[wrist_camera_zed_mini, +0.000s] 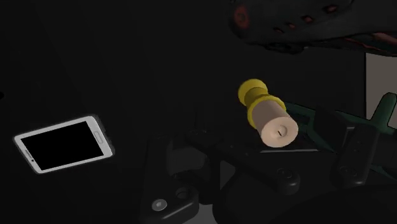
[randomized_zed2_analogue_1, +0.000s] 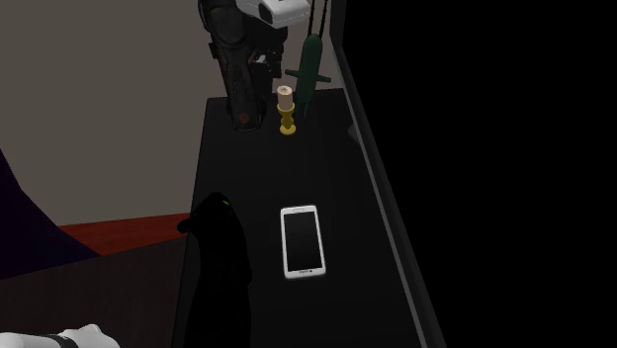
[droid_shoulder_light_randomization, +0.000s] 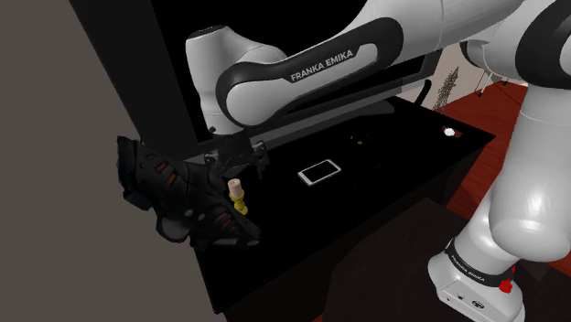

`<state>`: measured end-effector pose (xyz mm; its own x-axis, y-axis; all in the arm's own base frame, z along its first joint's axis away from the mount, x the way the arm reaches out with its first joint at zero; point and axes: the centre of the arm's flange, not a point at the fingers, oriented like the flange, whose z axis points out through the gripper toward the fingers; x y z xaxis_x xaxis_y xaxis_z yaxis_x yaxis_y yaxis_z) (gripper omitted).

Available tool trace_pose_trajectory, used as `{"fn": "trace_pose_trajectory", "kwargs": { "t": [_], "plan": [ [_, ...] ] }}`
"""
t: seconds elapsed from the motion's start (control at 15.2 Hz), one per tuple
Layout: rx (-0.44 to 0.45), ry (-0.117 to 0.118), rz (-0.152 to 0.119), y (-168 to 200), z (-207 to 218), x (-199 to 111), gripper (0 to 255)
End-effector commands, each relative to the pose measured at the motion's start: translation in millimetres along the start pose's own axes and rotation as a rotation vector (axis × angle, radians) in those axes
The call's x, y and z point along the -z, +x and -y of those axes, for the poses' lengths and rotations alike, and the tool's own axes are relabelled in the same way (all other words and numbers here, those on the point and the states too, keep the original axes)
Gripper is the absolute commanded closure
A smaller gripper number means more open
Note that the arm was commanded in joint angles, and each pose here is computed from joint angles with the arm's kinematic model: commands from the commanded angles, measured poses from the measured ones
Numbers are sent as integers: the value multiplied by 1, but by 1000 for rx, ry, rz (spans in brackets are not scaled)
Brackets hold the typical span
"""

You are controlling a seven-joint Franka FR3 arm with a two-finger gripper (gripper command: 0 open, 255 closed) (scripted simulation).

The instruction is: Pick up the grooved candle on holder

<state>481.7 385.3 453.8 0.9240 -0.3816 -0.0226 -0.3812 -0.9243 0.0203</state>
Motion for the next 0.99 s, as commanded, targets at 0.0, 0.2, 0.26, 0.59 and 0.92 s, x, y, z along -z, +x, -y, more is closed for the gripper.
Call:
{"fn": "trace_pose_trajectory", "kwargs": {
  "t": [0.0,0.2,0.26,0.59,0.92],
  "plan": [
    [-14,-6,-7,4,24,-9,0],
    [-14,-6,-7,4,25,-24,0],
    [-14,-6,-7,5,25,-30,0],
    [-14,-6,-7,5,25,-49,0],
    [-14,-6,-7,5,25,-49,255]
  ]
}}
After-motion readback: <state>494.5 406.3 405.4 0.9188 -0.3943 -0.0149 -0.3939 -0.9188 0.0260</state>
